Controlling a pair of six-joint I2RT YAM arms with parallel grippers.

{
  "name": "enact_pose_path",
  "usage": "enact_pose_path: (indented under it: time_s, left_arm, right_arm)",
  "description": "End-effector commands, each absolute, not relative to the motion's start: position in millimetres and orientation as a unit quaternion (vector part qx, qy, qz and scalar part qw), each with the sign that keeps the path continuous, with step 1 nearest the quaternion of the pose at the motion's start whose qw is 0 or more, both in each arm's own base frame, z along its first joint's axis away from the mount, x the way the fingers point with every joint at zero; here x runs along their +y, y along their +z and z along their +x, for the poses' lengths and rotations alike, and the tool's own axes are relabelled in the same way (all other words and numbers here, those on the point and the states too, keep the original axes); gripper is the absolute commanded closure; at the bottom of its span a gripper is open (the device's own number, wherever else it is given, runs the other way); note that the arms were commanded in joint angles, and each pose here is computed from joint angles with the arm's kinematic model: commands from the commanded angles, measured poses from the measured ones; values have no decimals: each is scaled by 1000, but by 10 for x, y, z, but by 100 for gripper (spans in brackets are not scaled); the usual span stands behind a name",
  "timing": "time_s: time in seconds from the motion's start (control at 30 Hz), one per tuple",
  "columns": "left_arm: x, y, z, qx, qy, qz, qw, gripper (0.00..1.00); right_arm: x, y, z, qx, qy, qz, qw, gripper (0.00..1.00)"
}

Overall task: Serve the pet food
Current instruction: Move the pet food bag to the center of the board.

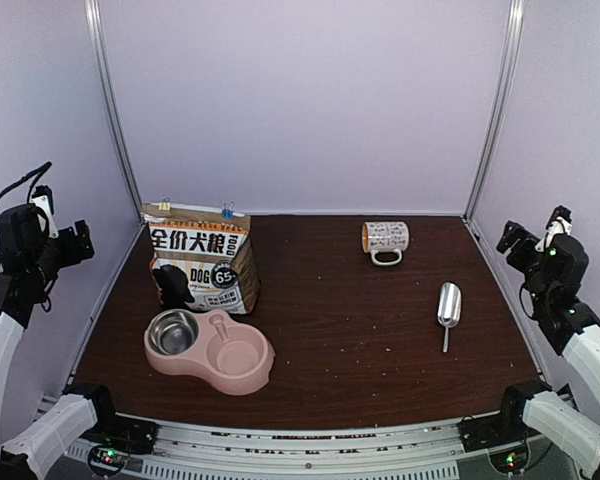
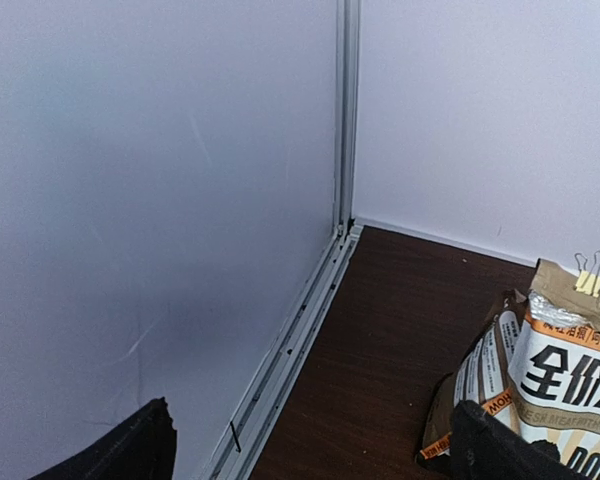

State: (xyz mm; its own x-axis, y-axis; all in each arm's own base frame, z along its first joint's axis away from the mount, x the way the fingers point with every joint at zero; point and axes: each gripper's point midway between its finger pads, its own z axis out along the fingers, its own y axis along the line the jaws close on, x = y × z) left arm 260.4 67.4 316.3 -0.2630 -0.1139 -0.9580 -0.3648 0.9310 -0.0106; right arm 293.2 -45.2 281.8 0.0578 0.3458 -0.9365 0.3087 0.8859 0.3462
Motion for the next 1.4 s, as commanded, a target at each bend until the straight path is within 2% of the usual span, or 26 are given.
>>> enact_pose_path:
  time_s: [0.0,0.23,0.57,0.87,1.1,1.37]
  left_arm:
    - [673,3293,2632,779,100,-157,599,2]
    - [660,3358,2653,772,96,-154,609,2]
    - [-62,4038,3037,750,-55,-13,659,2]
    - [-81,3612,3073,775,-46,6,631,2]
    - [-130,3655,3030,765,-56,15,642,2]
    - [-187,3644,3042,767,-69,28,638,2]
  right_arm:
    - [-345,2830,2947,711,38,229,664,0]
    - [426,3018,3140,761,126,111,626,1]
    - [2407,3315,3127,775,236,-136,571,0]
    - [3999,3130,3309,775,299,-256,494,7]
    - [4648,2895,3625,779,314,-279,465,21]
    - [5079,2747,3962,775,316,-281,470,27]
